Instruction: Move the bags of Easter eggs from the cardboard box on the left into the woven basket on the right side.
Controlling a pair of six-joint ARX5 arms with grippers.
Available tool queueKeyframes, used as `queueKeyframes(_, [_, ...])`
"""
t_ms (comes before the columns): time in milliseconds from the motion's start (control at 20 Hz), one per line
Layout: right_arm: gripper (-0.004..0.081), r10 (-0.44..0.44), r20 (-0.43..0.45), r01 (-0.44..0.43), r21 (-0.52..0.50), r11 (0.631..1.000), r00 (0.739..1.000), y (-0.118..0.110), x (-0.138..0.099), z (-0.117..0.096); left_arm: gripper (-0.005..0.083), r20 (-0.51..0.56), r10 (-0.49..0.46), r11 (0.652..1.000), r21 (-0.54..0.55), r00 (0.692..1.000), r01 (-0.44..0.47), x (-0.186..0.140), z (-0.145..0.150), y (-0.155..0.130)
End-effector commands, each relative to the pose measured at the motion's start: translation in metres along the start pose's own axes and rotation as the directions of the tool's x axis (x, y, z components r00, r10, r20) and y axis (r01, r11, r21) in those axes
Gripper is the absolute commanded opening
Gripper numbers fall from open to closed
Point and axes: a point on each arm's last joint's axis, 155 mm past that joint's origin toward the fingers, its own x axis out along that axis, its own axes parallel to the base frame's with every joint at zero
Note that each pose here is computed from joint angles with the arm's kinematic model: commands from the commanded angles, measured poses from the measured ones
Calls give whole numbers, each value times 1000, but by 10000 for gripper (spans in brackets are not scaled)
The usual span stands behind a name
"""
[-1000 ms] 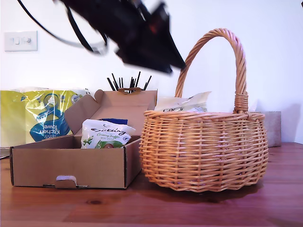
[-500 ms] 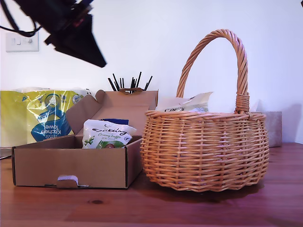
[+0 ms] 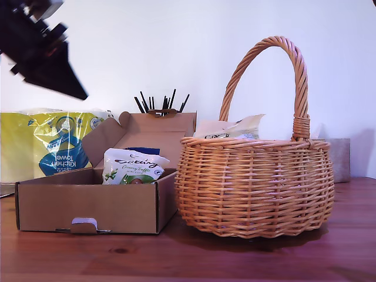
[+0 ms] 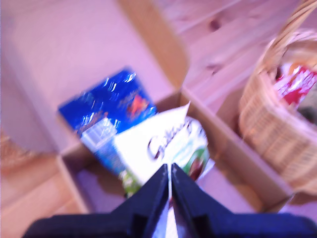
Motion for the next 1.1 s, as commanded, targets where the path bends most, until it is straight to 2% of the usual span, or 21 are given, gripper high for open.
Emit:
queueKeyframes(0, [-12, 1, 20, 0, -18, 1000, 1000, 1, -2, 7, -19, -23, -23, 1000, 21, 999, 23, 3, -13, -4])
queueKeyframes(150, [-12, 1, 19, 0, -18, 1000, 1000, 1, -2, 7, -4, -40, -50, 999, 15, 998, 51, 2, -18, -8])
queueKeyframes(200, [-12, 1, 19, 0, -18, 1000, 1000, 1, -2, 7, 85, -18, -73, 997, 23, 997, 73, 3, -14, -12])
queueKeyframes(250, [-12, 0, 20, 0, -17, 1000, 1000, 1, -2, 7, 308, 8, -94, 995, 39, 996, 93, 5, -7, -16])
queueKeyframes(300, [-12, 0, 20, 0, -17, 1000, 1000, 1, -2, 7, 586, 35, -91, 994, 67, 995, 88, 8, 1, -16])
queueKeyframes(350, [-12, 0, 20, 0, -18, 1000, 1000, 1, -2, 7, 782, 64, -80, 992, 101, 995, 74, 12, 9, -15])
queueKeyframes(500, [-12, -1, 20, 1, -17, 1000, 1000, 1, -2, 7, 773, 137, -79, 976, 210, 987, 50, 27, 28, -14])
queueKeyframes(700, [-12, -14, 19, 14, -17, 1000, 1000, -1, -2, 7, 773, 146, -84, 962, 271, 986, 42, 61, 20, -2])
queueKeyframes(850, [-12, -14, 18, 14, -16, 1000, 1000, -1, -2, 6, 773, 134, -84, 963, 265, 987, 46, 85, 7, 8])
queueKeyframes(1050, [-12, -14, 17, 14, -16, 1000, 1000, -1, -2, 6, 773, 58, -97, 975, 206, 994, 83, 109, -27, 13])
